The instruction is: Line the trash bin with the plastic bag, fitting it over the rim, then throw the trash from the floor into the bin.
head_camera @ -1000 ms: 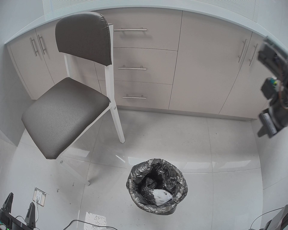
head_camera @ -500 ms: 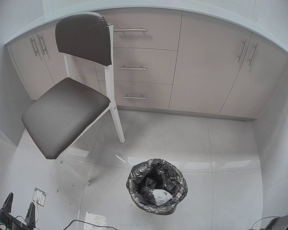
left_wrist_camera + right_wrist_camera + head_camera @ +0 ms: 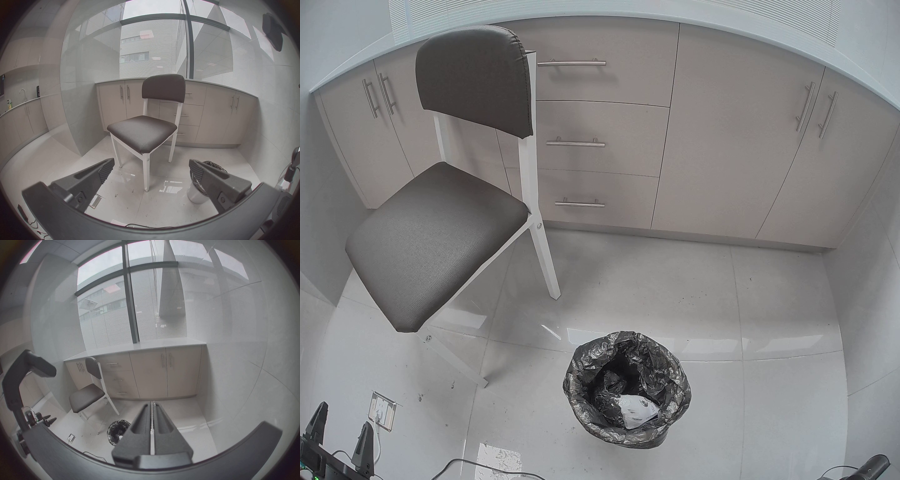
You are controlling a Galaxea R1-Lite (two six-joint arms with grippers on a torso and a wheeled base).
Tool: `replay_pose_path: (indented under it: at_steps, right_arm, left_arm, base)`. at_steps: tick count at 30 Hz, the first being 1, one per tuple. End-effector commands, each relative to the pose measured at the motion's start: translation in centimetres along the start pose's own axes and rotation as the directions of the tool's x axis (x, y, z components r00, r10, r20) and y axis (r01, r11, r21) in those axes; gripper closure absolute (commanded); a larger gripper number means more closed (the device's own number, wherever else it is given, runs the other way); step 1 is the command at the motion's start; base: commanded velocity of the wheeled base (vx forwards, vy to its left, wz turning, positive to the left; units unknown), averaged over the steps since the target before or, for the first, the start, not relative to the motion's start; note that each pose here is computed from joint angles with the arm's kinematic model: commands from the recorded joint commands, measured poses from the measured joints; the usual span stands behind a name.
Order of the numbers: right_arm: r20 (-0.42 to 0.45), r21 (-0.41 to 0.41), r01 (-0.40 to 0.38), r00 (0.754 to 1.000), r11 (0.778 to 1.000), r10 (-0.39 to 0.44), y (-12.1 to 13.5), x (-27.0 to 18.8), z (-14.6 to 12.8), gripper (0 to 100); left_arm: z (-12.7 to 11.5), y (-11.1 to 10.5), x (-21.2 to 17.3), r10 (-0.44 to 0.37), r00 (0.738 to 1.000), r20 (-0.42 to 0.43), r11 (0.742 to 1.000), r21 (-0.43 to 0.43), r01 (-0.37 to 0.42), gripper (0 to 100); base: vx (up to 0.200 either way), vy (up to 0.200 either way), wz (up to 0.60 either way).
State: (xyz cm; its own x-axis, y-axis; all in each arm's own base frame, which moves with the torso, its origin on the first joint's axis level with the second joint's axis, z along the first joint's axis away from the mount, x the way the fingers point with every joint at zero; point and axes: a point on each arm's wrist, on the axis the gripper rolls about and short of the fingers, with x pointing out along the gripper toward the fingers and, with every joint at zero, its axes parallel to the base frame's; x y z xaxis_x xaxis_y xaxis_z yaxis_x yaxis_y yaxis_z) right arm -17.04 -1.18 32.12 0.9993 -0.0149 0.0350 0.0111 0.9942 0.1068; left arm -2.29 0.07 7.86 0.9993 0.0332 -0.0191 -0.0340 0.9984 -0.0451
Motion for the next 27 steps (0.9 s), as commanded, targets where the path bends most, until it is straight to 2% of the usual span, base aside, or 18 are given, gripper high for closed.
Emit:
replay_pose_path:
  at_steps: [1,4,8,9,10,11,12,14,15,16,18,27]
  right_arm:
    - [0.186,-0.124,-0.065,0.979,0.99,0.088,-0.3,0.1,-9.9,100]
    - [0.154,-0.142,-0.058,0.985,0.988,0.08,-0.2,2.0,-11.1,100]
    - [0.157,-0.202,-0.028,0.986,0.979,0.061,-0.4,8.4,-15.6,100]
    - [0.157,-0.202,-0.028,0.986,0.979,0.061,-0.4,8.4,-15.6,100]
    - [0.209,-0.228,-0.019,0.976,0.974,0.068,-0.6,11.2,-18.1,100]
    - [0.216,-0.228,-0.019,0.974,0.974,0.07,-0.7,12.1,-19.4,100]
    - [0.197,-0.231,-0.021,0.978,0.973,0.068,-0.9,13.4,-21.9,100]
    - [0.135,-0.237,-0.019,0.99,0.971,0.052,-1.1,13.8,-23.3,100]
    - [0.02,-0.223,-0.027,0.999,0.975,0.033,-1.2,13.9,-24.5,100]
    - [-0.035,-0.164,-0.015,0.999,0.986,0.01,-1.3,13.7,-24.5,100]
    - [-0.02,-0.071,-0.017,1.0,0.997,0.016,-1.2,13.7,-24.4,100]
    - [-0.04,-0.114,-0.018,0.999,0.993,0.014,-1.3,13.9,-25.1,100]
  left_arm:
    - [-0.2,0.0,-0.1,0.0,1.0,0.008,1.0,-0.001,0.0,0]
    - [-0.2,0.0,-0.1,0.0,1.0,0.008,1.0,-0.001,0.0,0]
    - [-0.2,0.0,-0.1,0.0,1.0,0.008,1.0,-0.001,0.0,0]
    - [-0.2,0.0,-0.1,0.0,1.0,0.008,1.0,-0.001,0.0,0]
    - [-0.2,0.0,-0.1,0.0,1.0,0.008,1.0,-0.001,0.0,0]
    - [-0.2,0.0,-0.1,0.0,1.0,0.008,1.0,-0.001,0.0,0]
    - [-0.2,0.0,-0.1,0.0,1.0,0.008,1.0,-0.001,0.0,0]
    - [-0.2,0.0,-0.1,0.0,1.0,0.008,1.0,-0.001,0.0,0]
    - [-0.2,0.0,-0.1,0.0,1.0,0.008,1.0,-0.001,0.0,0]
    - [-0.2,0.0,-0.1,0.0,1.0,0.008,1.0,-0.001,0.0,0]
    - [-0.2,0.0,-0.1,0.0,1.0,0.008,1.0,-0.001,0.0,0]
    - [-0.2,0.0,-0.1,0.0,1.0,0.008,1.0,-0.001,0.0,0]
  base:
    - [0.0,0.0,0.0]
    - [0.0,0.0,0.0]
    - [0.0,0.0,0.0]
    - [0.0,0.0,0.0]
    - [0.0,0.0,0.0]
    - [0.0,0.0,0.0]
    - [0.0,0.0,0.0]
    - [0.0,0.0,0.0]
    - [0.0,0.0,0.0]
    - [0.0,0.0,0.0]
    - [0.0,0.0,0.0]
    - [0.0,0.0,0.0]
